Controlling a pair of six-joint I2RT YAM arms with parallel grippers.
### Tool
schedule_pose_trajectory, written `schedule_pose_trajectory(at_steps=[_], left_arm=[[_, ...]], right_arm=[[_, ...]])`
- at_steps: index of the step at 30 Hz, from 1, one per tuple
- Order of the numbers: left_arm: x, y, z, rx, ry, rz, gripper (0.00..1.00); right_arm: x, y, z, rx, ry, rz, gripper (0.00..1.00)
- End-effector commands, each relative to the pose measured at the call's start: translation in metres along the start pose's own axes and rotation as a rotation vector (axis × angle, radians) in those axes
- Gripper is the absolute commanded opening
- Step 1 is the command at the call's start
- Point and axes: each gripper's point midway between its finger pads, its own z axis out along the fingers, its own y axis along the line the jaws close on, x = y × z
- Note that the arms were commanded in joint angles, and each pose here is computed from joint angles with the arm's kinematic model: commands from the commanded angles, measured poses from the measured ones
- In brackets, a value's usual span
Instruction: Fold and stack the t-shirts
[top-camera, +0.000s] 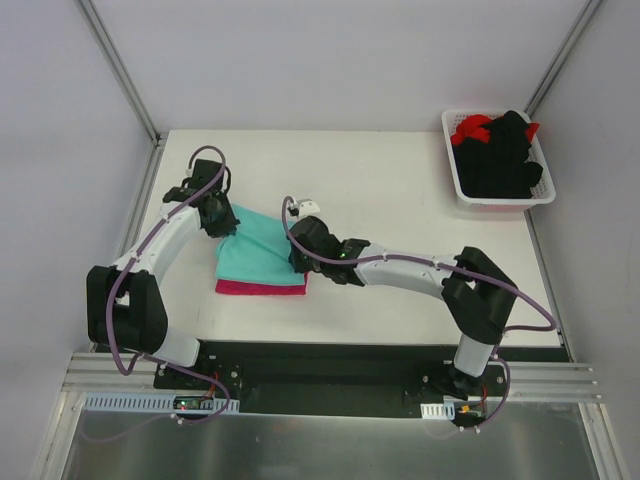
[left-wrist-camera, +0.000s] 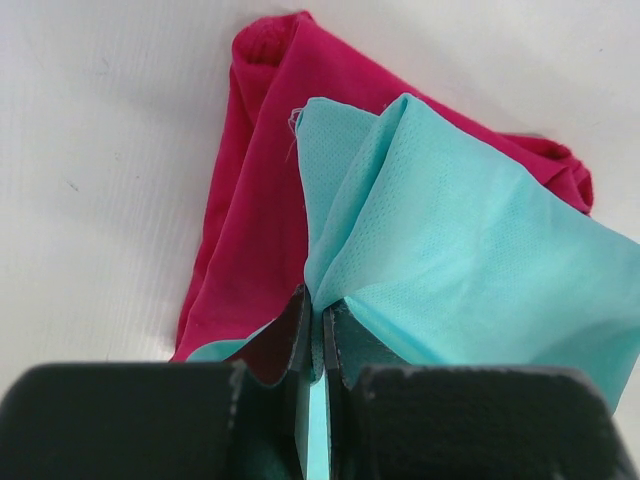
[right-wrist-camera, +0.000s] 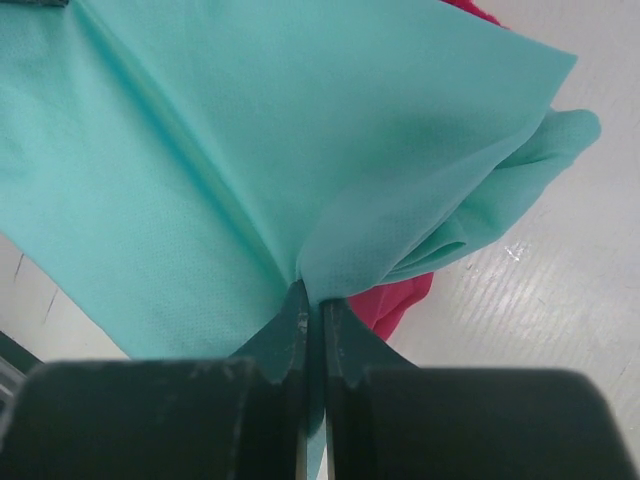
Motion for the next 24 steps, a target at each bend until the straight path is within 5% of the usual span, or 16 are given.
schedule_pose_trajectory(at_steps=[1,24], left_arm=[[-0.038,-0.006,-0.021,0.025,-0.128,-0.02,0.0],[-0.003,0.004,0.002,0.012,-0.044,-0.064,0.0]], right_arm=[[-0.021,-0.004,-0.006,0.023,-0.024,-0.027,0.0],[0.005,-0.013,0.012,0.02,0.054,-0.005,0.0]])
